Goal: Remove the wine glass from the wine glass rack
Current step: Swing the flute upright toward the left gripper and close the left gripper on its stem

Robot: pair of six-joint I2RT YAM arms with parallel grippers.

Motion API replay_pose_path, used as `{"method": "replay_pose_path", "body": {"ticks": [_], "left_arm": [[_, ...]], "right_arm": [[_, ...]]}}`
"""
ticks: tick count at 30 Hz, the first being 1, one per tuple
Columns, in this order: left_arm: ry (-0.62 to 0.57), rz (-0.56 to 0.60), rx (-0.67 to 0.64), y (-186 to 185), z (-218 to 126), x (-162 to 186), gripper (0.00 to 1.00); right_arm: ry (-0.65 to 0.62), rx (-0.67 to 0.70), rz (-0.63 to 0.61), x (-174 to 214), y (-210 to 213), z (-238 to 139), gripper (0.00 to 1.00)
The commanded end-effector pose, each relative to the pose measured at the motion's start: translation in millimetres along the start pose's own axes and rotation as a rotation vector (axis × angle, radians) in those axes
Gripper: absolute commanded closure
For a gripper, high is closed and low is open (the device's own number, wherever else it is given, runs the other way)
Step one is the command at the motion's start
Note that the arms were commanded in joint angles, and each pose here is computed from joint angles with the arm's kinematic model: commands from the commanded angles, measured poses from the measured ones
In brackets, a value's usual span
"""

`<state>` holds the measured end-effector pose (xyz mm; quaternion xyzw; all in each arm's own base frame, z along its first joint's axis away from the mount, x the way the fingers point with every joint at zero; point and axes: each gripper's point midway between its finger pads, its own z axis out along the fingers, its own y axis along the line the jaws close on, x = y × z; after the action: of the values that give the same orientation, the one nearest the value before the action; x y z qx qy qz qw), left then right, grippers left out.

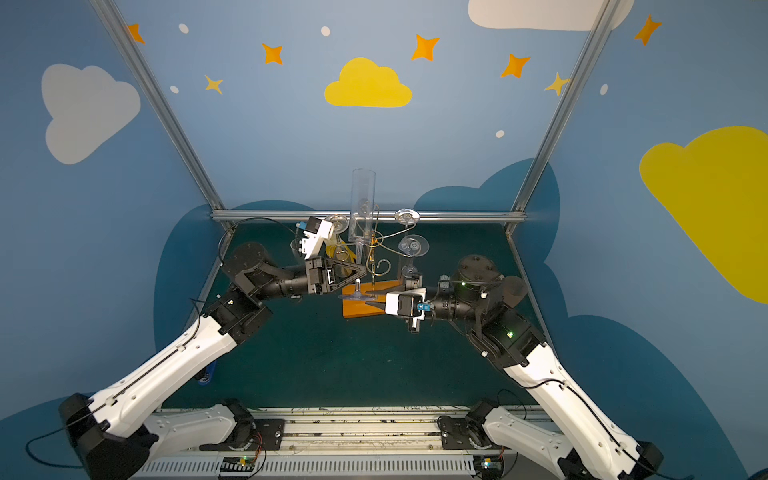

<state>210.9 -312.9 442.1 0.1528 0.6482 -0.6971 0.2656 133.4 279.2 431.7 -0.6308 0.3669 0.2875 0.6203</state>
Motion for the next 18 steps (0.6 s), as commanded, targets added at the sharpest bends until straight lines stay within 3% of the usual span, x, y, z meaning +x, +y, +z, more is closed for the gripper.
{"method": "replay_pose_path", "body": {"ticks": [1, 4, 10, 14, 18], "left_arm": [[-0.029, 0.087, 0.019, -16.5, -5.2, -4.8, 0.98], [-0.068, 0.144, -0.006, -20.8, -12.3, -8.2, 0.98], [-0.142, 0.287, -0.128, -18.5, -34.3, -10.5, 0.98], [-0.179, 0.402, -0.213, -15.9, -51.5, -9.2, 0.98], [-0.196, 0.526, -0.315, -12.7, -70.7, -6.9, 0.98]], "right_arm": [[0.004, 0.05, 0.012, -4.1, -3.8, -6.0, 0.32], [-0.016, 0.091, 0.038, -9.4, -7.0, -11.2, 0.18], [-0.065, 0.259, 0.084, -14.0, -20.2, -28.7, 0.16], [-0.08, 0.401, 0.204, -13.8, -37.3, -44.0, 0.16], [-0.087, 0.412, 0.297, -13.2, -35.9, -48.7, 0.16]]}}
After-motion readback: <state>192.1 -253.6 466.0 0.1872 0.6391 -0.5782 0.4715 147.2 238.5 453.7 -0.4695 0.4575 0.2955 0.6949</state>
